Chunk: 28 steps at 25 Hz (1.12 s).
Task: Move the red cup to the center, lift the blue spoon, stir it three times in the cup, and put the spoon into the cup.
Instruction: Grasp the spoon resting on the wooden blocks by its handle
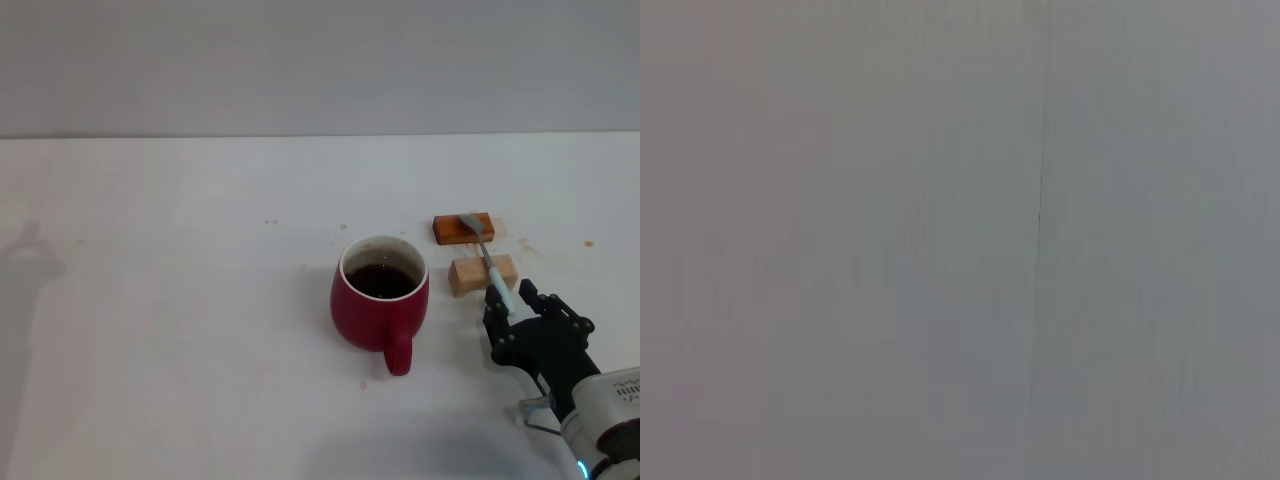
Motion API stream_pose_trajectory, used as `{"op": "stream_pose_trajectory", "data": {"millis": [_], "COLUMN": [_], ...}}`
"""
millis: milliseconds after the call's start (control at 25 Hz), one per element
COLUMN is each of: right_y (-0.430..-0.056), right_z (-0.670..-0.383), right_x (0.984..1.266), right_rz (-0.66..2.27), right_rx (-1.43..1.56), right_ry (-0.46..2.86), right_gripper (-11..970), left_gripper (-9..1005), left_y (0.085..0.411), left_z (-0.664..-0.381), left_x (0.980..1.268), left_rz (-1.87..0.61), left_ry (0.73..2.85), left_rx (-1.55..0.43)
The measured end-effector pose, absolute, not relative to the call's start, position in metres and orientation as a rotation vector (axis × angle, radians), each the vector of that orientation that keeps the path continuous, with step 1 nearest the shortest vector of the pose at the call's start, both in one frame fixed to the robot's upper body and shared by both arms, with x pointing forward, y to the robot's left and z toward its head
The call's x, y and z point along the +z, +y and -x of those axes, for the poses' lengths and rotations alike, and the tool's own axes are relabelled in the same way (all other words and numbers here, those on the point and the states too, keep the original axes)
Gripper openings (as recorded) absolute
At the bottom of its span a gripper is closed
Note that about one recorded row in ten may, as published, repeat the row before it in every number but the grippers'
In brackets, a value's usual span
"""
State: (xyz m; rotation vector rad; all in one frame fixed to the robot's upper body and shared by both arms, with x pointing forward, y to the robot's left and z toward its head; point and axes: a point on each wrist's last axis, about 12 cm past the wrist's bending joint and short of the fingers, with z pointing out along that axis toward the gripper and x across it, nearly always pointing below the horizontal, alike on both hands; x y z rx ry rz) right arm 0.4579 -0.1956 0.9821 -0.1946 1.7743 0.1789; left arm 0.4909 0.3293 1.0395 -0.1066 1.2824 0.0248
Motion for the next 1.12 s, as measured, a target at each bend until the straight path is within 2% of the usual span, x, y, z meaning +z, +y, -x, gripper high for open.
{"op": "stream_pose_trajectory", "data": {"millis": [1120], "right_y": [-0.1938], "right_z": [-0.4641], "right_x": [0.9814], "right_rz": [0.212], "right_rx": [0.184], "right_ry": [1.794], "right_gripper": [335], "left_gripper": [31], "left_y": [0.3301], "left_z": [-0.4927], "left_x": [1.0404], "left_rz": [0.108], "left_ry": [1.280], "left_rx": [0.030]}}
